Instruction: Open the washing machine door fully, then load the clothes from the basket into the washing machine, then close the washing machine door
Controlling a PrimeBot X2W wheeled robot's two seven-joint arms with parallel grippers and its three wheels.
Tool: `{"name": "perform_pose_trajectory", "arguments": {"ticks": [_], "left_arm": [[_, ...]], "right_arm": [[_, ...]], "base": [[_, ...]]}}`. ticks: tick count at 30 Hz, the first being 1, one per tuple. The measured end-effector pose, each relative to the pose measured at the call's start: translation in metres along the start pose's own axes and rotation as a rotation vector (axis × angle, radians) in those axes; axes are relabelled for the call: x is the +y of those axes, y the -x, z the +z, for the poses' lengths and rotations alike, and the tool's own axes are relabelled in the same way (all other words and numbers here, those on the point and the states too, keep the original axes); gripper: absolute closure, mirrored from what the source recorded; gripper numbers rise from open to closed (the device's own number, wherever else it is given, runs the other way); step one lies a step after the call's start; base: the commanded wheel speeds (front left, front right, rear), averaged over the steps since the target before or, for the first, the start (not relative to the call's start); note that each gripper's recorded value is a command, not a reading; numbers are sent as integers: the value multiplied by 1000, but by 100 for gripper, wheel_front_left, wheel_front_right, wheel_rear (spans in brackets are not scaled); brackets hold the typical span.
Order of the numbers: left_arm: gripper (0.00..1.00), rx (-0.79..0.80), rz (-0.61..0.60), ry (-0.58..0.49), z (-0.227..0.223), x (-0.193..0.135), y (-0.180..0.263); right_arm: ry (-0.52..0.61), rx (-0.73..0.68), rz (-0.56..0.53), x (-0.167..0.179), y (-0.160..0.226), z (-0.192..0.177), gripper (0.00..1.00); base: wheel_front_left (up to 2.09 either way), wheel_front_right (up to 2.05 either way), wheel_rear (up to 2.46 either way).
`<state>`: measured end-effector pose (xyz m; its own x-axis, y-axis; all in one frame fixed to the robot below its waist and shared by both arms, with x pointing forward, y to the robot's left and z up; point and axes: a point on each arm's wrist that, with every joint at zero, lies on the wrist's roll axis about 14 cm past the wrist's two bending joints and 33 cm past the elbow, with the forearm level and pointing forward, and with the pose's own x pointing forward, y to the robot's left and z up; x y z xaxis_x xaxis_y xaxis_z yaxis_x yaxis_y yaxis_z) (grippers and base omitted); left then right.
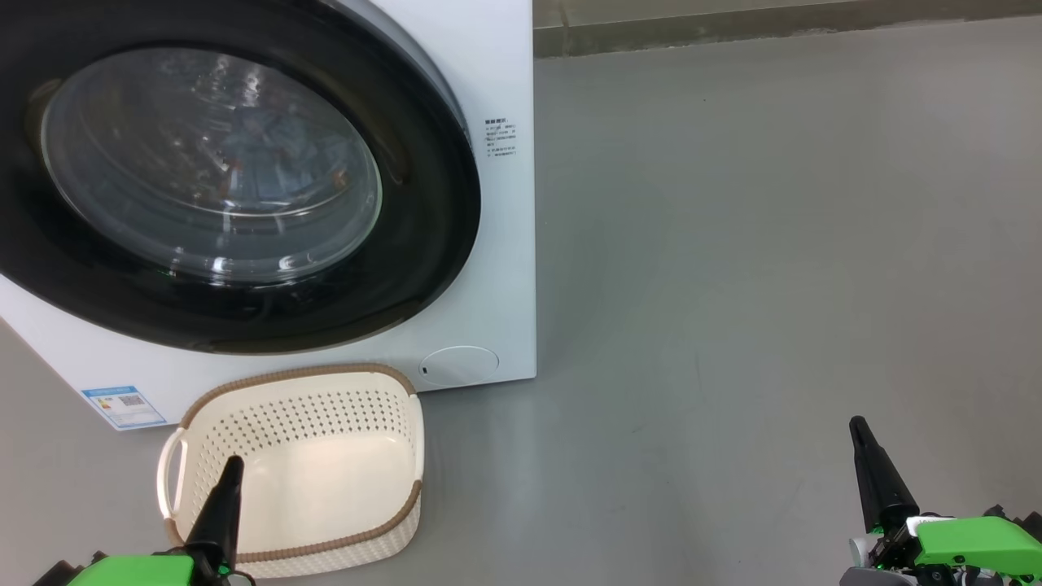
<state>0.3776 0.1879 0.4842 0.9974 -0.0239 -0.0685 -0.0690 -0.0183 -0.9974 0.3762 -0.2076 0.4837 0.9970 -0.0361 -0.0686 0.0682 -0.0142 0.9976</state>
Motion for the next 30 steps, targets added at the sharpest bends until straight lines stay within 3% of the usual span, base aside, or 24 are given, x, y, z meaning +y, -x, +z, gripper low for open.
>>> {"name": "perform_pose_trajectory", "arguments": {"ticks": [30], "left_arm": [[100,2,0,4,-1,0,0]], "right_arm": [[0,0,-3,0,0,0,100]], "base": [[0,0,0]]}}
